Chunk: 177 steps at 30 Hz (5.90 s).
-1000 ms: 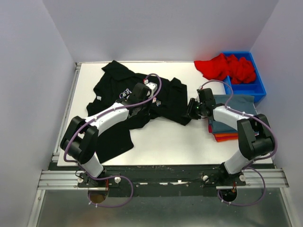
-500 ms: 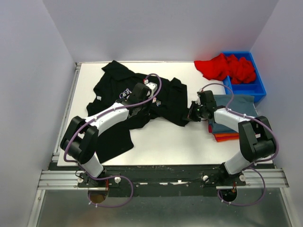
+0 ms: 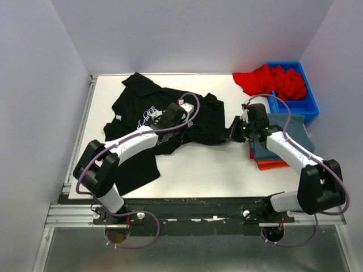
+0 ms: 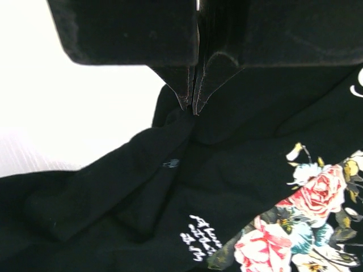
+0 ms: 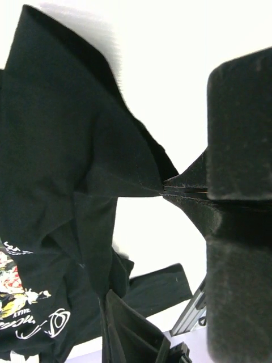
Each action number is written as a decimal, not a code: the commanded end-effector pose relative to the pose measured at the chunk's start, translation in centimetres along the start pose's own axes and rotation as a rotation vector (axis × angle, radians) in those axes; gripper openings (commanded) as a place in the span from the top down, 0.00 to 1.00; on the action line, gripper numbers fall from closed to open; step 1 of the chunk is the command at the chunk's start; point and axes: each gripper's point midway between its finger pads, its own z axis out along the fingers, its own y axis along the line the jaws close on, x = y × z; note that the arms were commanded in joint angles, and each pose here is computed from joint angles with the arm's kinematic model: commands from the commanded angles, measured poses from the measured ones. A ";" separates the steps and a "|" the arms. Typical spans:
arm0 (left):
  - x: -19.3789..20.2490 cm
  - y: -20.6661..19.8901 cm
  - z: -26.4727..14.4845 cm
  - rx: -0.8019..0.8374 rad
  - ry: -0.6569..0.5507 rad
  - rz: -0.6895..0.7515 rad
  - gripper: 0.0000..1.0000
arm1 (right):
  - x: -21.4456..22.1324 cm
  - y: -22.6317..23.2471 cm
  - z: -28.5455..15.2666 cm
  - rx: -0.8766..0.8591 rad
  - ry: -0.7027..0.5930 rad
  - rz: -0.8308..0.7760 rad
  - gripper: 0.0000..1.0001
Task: Fold and stack the t-shirts
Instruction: Flatten out the tshirt
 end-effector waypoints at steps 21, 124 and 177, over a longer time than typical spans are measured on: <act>-0.8 1.5 -6.7 -0.238 -0.073 -0.066 1.00 | -5.3 1.1 -8.2 0.115 -0.178 -0.028 0.99; 13.4 19.2 -9.4 -0.759 -0.086 -1.123 0.57 | -4.1 -3.4 -0.5 0.068 -0.115 0.104 0.99; 12.0 22.7 -7.2 -0.679 0.006 -1.092 0.27 | -8.9 -2.5 -2.6 -0.065 -0.163 0.163 0.99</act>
